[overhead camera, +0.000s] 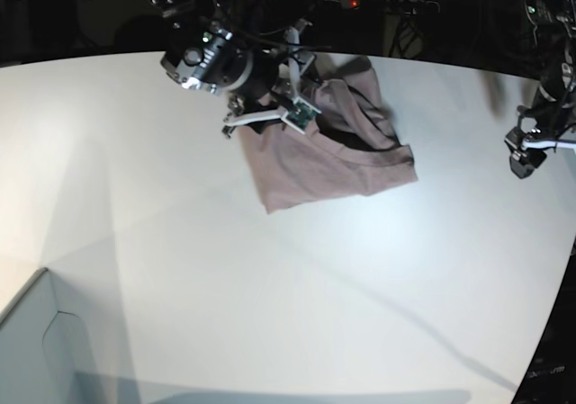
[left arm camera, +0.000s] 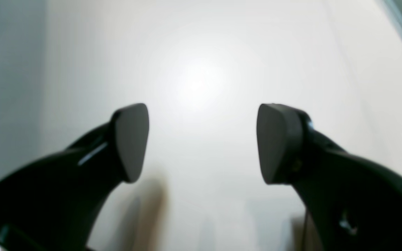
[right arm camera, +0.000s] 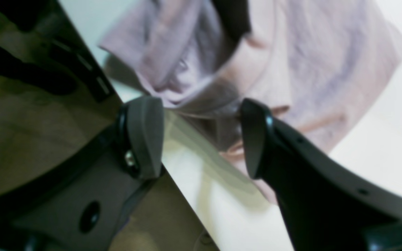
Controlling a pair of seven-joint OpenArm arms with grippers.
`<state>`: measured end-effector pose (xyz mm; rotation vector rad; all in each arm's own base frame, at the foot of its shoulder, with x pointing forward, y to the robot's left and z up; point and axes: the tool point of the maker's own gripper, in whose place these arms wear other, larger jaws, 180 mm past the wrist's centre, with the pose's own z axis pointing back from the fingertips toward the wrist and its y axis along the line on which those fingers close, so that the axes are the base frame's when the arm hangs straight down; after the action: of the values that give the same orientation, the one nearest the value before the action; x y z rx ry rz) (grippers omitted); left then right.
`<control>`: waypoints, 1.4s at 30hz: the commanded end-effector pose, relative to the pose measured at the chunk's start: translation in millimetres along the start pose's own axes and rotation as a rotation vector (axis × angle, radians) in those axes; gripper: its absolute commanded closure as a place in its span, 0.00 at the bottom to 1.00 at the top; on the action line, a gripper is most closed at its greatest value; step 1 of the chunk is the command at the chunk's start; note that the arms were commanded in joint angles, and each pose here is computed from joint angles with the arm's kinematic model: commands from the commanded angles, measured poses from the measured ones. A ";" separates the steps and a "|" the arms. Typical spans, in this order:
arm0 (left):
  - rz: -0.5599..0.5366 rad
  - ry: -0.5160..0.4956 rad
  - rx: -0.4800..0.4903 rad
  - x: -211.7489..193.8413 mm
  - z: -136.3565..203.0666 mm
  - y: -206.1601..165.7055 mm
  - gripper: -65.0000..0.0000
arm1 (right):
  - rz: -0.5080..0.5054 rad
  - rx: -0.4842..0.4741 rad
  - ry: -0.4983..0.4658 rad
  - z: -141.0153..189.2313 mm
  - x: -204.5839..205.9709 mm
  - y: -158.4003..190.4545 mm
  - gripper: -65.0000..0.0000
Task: Layout the t-shirt on the table in an organized manner, then fold the t-shirt properly
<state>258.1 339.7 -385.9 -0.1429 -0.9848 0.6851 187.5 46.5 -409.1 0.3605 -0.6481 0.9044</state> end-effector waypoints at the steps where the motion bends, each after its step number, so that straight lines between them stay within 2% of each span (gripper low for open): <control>1: -0.011 -0.043 -0.024 15.3 1.1 -6.3 0.28 | -0.015 0.001 -0.050 0.6 13.4 -1.9 0.45; 6: -0.010 -0.036 -0.026 12.1 0.5 -7.6 0.29 | -0.034 0.019 -0.024 -6.8 2.7 0.6 0.45; 16: -0.006 -0.035 -0.024 11.8 -0.7 -6.6 0.29 | -0.052 0.035 -0.050 -12.0 15.0 7.3 0.45; 22: -0.007 -0.033 -0.022 10.8 -0.2 -5.7 0.29 | -0.060 0.065 -0.001 -29.1 3.3 5.4 0.46; 26: -0.006 -0.034 -0.019 11.2 0.2 -4.6 0.28 | -0.063 0.074 0.011 -33.8 -0.1 5.2 0.55; 38: -0.006 -0.034 -0.019 11.2 0.2 -4.6 0.29 | -0.076 0.084 0.019 -42.6 1.3 3.0 1.00; 42: -0.005 -0.036 -0.018 12.1 0.4 -3.8 0.29 | -0.073 0.090 0.003 -37.9 4.9 11.5 1.00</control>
<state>257.9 336.2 -389.2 -0.1509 -0.9774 0.6885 187.8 65.7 -447.1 0.4261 -0.5373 0.8762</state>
